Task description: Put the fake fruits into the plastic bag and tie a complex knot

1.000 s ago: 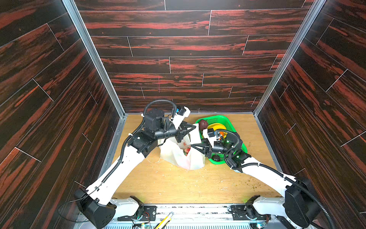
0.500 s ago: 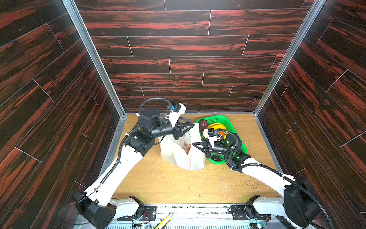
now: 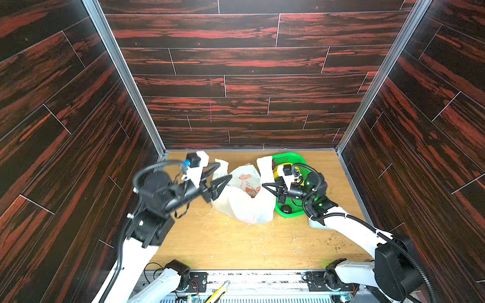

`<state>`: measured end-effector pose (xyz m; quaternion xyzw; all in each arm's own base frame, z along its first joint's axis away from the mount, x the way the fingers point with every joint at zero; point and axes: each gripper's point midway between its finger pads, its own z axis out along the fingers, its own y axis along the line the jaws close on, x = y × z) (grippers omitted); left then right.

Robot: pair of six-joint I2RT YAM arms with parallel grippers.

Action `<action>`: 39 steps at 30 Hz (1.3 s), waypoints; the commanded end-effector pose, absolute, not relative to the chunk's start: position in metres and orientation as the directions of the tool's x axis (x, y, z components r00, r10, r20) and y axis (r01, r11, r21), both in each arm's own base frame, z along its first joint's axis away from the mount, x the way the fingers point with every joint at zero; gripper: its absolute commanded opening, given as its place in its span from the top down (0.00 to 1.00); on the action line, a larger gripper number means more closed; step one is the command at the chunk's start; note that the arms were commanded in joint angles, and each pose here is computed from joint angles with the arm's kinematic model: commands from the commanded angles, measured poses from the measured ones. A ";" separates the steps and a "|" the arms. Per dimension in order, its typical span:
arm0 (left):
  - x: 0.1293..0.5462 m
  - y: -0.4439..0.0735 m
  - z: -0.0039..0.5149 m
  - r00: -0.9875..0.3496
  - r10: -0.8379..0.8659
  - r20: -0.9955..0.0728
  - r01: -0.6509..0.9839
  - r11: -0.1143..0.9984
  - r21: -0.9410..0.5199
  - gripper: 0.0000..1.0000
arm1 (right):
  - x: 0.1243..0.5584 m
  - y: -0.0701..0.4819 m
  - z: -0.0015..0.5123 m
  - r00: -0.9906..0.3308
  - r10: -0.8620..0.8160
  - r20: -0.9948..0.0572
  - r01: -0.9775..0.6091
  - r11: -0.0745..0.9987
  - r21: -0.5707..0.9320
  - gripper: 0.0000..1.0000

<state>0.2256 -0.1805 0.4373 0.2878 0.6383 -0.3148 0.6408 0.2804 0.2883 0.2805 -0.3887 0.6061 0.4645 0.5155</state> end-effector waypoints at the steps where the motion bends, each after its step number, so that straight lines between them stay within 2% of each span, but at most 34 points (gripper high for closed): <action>1: 0.237 -0.155 0.411 -0.031 -0.023 -0.999 0.648 0.761 -0.037 0.33 | 0.281 0.287 0.292 -0.153 0.020 -0.988 -0.956 0.249 0.153 1.00; 5: 0.248 -0.132 0.367 -0.031 -0.049 -0.998 0.527 0.848 -0.058 0.30 | 0.282 0.287 0.291 -0.157 0.017 -0.987 -0.957 0.245 0.157 1.00; 13: 0.269 -0.129 0.335 -0.086 -0.090 -0.992 0.480 0.869 -0.121 0.25 | 0.281 0.288 0.293 -0.157 0.014 -0.988 -0.961 0.230 0.156 1.00; 18: 0.287 -0.139 0.332 -0.086 -0.176 -0.981 0.564 0.803 -0.194 0.22 | 0.278 0.288 0.294 -0.158 0.015 -0.987 -0.965 0.211 0.157 1.00; 23: 0.297 -0.157 0.344 -0.082 -0.257 -0.963 0.706 0.667 -0.238 0.21 | 0.276 0.288 0.296 -0.150 0.014 -0.989 -0.969 0.199 0.150 1.00; 27: 0.303 -0.172 0.349 -0.084 -0.257 -0.963 0.781 0.583 -0.224 0.21 | 0.273 0.289 0.297 -0.154 0.013 -0.988 -0.972 0.177 0.153 1.00; 34: 0.312 -0.181 0.355 -0.045 -0.243 -0.969 0.824 0.540 -0.173 0.24 | 0.271 0.289 0.300 -0.153 0.017 -0.988 -0.974 0.169 0.154 1.00; 39: 0.316 -0.185 0.357 -0.027 -0.246 -0.969 0.844 0.513 -0.154 0.32 | 0.270 0.288 0.304 -0.149 0.023 -0.989 -0.975 0.166 0.151 1.00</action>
